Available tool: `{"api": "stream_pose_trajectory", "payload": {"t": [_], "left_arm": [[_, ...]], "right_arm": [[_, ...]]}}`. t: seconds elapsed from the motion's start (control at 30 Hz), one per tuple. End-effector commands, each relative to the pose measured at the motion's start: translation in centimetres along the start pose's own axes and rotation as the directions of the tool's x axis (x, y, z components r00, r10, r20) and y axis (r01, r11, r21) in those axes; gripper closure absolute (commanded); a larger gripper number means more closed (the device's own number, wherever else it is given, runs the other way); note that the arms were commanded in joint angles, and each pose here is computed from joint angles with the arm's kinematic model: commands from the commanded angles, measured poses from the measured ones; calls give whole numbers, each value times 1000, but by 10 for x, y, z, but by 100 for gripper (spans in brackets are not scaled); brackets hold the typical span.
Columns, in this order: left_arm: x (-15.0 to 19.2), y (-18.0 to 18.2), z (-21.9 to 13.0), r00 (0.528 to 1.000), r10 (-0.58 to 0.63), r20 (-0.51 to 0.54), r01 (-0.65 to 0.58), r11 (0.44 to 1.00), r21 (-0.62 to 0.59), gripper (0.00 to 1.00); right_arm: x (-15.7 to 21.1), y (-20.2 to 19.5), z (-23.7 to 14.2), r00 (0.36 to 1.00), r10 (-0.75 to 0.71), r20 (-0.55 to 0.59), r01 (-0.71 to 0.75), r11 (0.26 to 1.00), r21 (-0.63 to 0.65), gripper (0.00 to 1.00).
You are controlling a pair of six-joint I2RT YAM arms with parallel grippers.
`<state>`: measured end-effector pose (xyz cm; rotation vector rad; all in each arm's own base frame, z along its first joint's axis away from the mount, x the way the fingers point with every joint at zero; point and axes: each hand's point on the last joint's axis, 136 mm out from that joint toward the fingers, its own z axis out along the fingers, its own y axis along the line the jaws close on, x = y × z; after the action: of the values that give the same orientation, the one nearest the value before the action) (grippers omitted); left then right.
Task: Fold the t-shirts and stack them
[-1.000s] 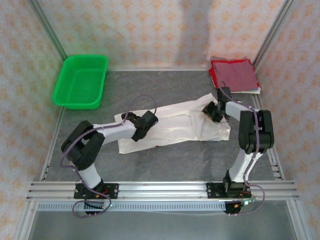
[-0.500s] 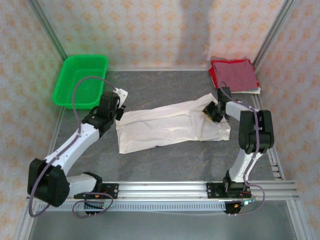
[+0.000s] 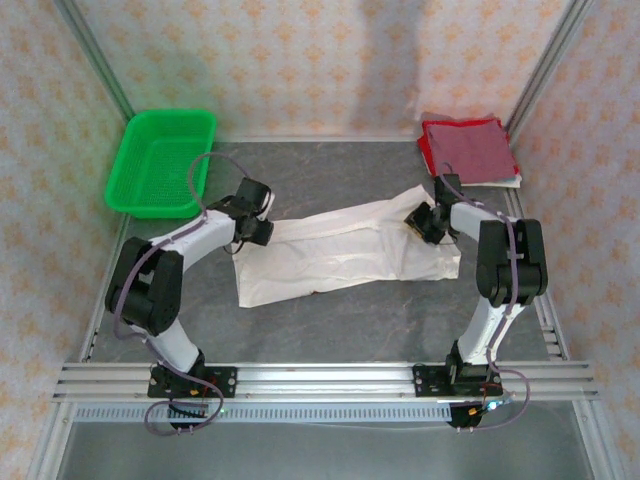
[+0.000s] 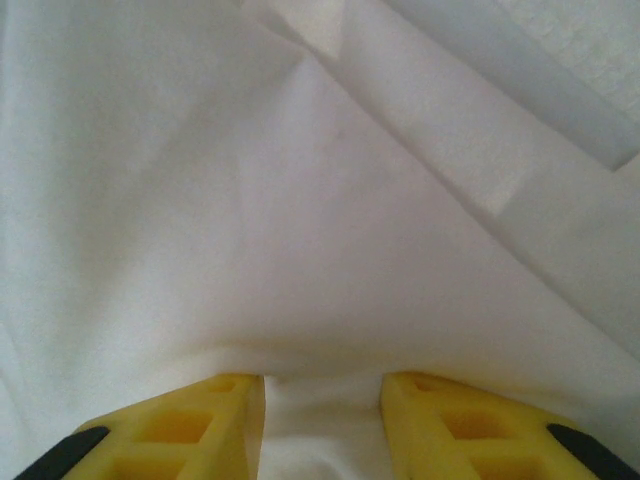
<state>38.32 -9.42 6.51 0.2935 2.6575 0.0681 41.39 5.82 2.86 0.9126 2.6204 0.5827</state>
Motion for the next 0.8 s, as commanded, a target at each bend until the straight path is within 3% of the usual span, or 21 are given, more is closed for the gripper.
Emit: {"api": "stream_pose_trajectory", "payload": {"t": [0.0, 0.17, 0.5, 0.63, 0.77], "left_arm": [[21, 14, 3, 987, -130, -91, 126, 991, -45, 62], [65, 13, 8, 947, -246, -208, 239, 969, -59, 62], [129, -39, -29, 856, -432, -283, 488, 857, 167, 63], [132, -58, -58, 877, -394, -275, 459, 856, 237, 63], [116, -50, -80, 899, -396, -189, 433, 870, 237, 63]], "right_arm": [[12, 4, 22, 999, -9, -41, 9, 1000, 10, 63], [16, 41, 43, 995, -64, -75, 61, 997, -36, 63], [-3, 146, 98, 994, -83, -69, 68, 978, -195, 63], [-19, 196, 100, 994, -89, -67, 64, 950, -304, 63], [-35, 226, 62, 991, -134, 6, 128, 935, -331, 62]]}}
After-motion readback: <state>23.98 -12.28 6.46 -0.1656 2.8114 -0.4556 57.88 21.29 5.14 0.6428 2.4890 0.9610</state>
